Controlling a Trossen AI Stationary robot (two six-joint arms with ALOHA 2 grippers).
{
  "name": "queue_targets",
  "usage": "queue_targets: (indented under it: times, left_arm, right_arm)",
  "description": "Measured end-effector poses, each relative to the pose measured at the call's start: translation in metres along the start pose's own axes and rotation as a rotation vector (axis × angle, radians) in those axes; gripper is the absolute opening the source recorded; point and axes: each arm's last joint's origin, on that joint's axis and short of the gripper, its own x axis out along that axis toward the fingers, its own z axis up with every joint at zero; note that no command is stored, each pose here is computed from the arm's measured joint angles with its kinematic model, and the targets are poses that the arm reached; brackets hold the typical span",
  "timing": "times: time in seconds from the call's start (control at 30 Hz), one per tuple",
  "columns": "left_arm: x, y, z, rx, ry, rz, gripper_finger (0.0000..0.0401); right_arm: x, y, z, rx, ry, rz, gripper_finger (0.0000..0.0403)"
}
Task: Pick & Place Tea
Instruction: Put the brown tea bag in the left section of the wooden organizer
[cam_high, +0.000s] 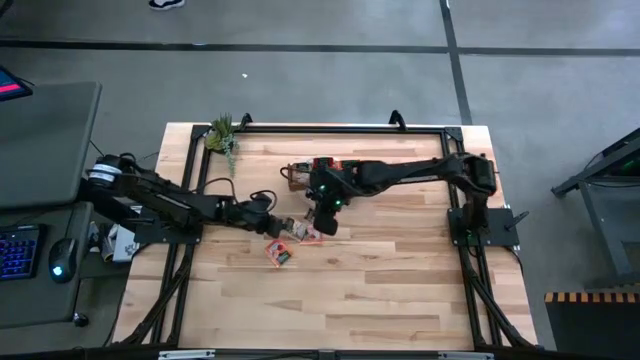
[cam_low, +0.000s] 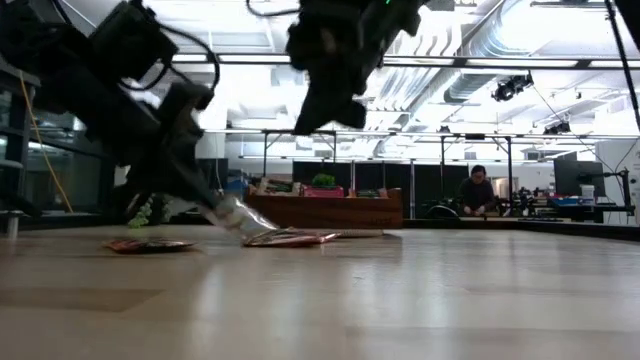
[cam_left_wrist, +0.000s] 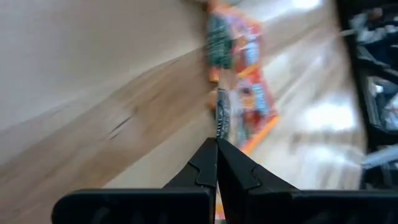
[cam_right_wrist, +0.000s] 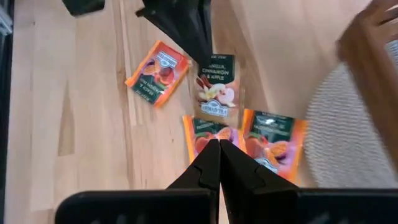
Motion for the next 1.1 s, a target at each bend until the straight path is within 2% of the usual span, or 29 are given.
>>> queue_targets:
  times: [0.33,0.47,0.6,0.73,0.9,1.1]
  left_arm:
    - [-0.026,-0.011,0.026,0.046,-0.117,-0.089,0.0000]
    - [-0.039,-0.017,0.042,0.084,-0.172,-0.109,0.0000]
    - [-0.057,-0.035,0.064,0.211,-0.203,-0.118,0.0000]
    - [-0.078,-0.058,0.090,0.363,-0.194,-0.040,0.0000]
    - [-0.106,-0.084,0.125,0.538,-0.188,0.091,0.0000]
    - [-0.118,-0.090,0.157,0.659,-0.132,0.237,0.0000]
  right_arm:
    - [-0.060,0.007,-0.004,-0.049,-0.004,-0.075,0.0001]
    - [-0.068,0.003,-0.010,-0.042,0.055,-0.096,0.0001]
    - [-0.067,-0.004,-0.018,-0.031,0.149,-0.157,0.0001]
    - [-0.066,-0.007,-0.024,-0.047,0.210,-0.197,0.0001]
    - [-0.058,-0.018,-0.039,-0.052,0.257,-0.193,0.0001]
    - [-0.034,-0.037,-0.068,0.005,0.323,-0.143,0.0000]
